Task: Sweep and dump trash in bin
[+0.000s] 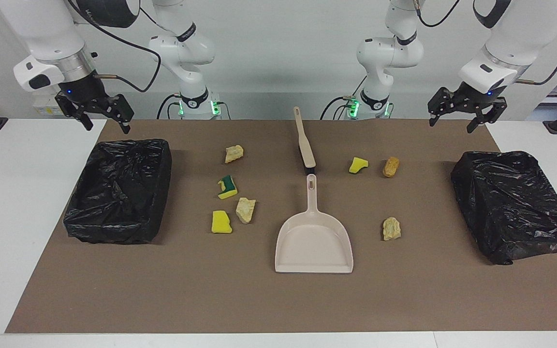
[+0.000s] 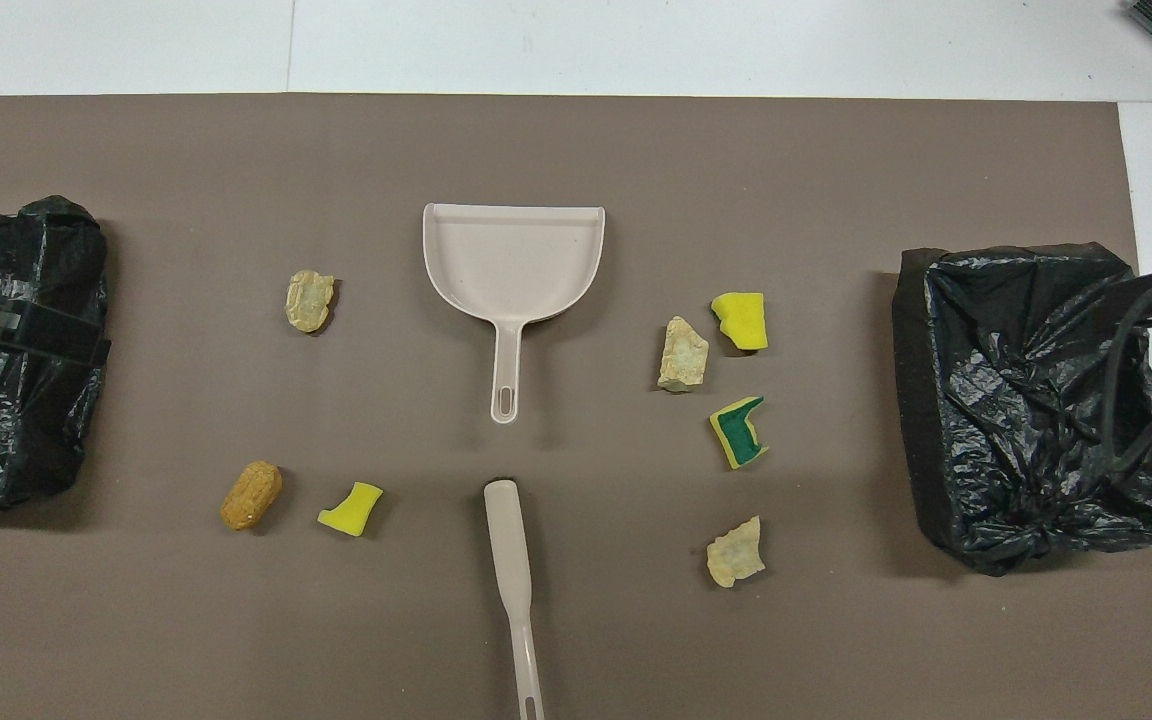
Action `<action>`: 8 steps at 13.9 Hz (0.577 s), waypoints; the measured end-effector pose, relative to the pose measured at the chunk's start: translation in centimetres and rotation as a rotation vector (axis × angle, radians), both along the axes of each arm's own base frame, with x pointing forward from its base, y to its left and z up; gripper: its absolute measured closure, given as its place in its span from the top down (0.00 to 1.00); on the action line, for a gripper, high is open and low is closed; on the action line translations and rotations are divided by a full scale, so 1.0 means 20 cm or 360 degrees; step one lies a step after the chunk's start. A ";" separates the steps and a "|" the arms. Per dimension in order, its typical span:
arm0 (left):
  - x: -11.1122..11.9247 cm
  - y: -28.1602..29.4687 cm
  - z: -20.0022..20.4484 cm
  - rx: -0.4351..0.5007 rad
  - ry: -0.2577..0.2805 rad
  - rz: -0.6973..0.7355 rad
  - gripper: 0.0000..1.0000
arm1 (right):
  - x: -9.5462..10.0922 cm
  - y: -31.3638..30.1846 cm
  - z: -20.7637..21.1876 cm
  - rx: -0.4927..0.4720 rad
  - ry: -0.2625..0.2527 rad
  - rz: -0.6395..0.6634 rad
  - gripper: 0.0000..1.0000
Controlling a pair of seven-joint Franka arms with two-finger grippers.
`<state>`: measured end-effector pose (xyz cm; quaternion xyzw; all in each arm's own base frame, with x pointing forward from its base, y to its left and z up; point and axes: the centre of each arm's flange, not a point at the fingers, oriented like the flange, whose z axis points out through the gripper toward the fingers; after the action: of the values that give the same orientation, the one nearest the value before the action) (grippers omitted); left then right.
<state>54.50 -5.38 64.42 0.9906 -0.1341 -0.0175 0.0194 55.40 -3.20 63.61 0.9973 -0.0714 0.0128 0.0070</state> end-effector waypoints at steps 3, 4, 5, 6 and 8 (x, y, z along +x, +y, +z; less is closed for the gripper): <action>0.00 0.00 0.00 0.0000 0.0000 0.0002 1.00 | -0.02 0.07 -0.02 0.0023 0.0067 -0.0068 1.00; 0.00 0.00 0.00 0.0000 0.0000 0.0004 1.00 | -0.03 0.06 -0.02 0.0023 0.0084 -0.0073 1.00; 0.00 0.00 0.00 0.0000 0.0000 0.0004 1.00 | -0.03 0.06 -0.02 0.0023 0.0090 -0.0074 1.00; 0.00 0.00 0.00 0.0000 0.0000 0.0005 1.00 | -0.03 0.06 -0.03 0.0023 0.0091 -0.0074 1.00; 0.00 0.00 0.00 0.0000 0.0000 0.0006 1.00 | -0.03 0.06 -0.03 0.0025 0.0093 -0.0073 1.00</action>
<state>54.50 -5.39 64.43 0.9909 -0.1323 -0.0175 0.0193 54.81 -1.93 63.11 0.9954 -0.0941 -0.0172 0.0014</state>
